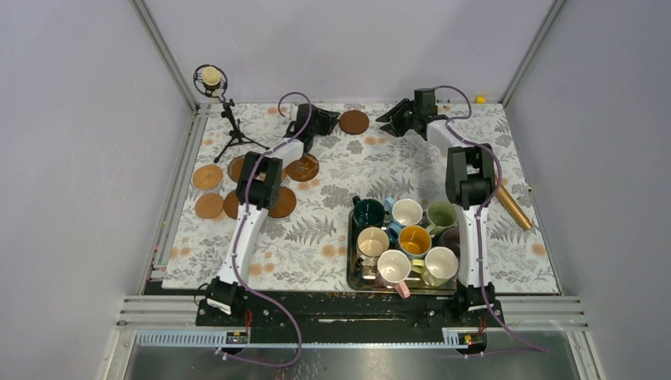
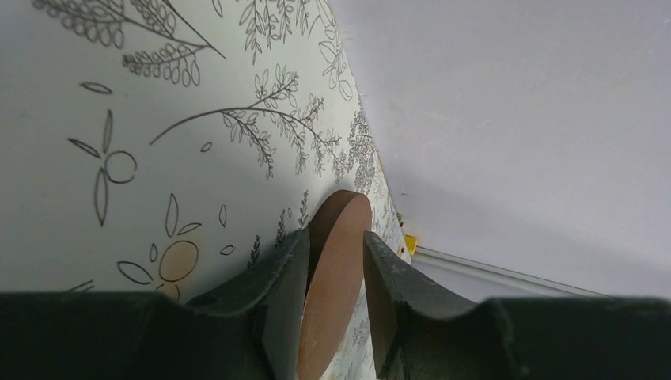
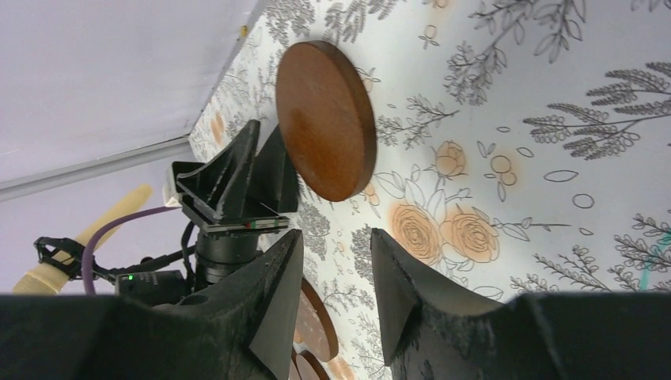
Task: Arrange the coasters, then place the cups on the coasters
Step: Move the coaster to the center of the board.
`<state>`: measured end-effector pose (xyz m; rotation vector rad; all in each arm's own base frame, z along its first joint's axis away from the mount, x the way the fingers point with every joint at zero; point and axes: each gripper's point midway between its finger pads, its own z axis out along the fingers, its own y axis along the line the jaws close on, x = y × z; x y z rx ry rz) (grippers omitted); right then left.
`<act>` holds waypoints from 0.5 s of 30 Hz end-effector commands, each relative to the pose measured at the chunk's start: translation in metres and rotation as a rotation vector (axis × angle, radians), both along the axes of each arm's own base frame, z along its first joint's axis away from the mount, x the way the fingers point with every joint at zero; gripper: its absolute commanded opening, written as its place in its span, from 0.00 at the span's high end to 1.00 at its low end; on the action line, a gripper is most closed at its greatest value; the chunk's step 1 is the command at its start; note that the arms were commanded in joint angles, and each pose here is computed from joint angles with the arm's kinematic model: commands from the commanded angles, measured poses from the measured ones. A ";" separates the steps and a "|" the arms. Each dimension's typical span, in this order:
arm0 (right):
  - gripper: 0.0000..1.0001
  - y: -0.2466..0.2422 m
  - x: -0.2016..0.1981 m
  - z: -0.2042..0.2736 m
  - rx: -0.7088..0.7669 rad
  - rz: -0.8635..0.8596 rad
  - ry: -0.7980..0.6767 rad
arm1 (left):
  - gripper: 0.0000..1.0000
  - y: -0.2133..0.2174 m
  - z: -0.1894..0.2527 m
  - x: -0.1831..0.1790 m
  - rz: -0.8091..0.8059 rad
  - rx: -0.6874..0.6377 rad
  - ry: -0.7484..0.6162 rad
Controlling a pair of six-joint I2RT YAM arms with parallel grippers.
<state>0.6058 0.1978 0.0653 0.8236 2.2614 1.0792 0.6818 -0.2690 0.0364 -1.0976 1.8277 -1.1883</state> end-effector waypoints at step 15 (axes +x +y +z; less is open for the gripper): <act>0.56 -0.045 0.032 0.011 -0.050 -0.123 -0.001 | 0.67 -0.046 0.004 -0.030 -0.145 0.018 0.031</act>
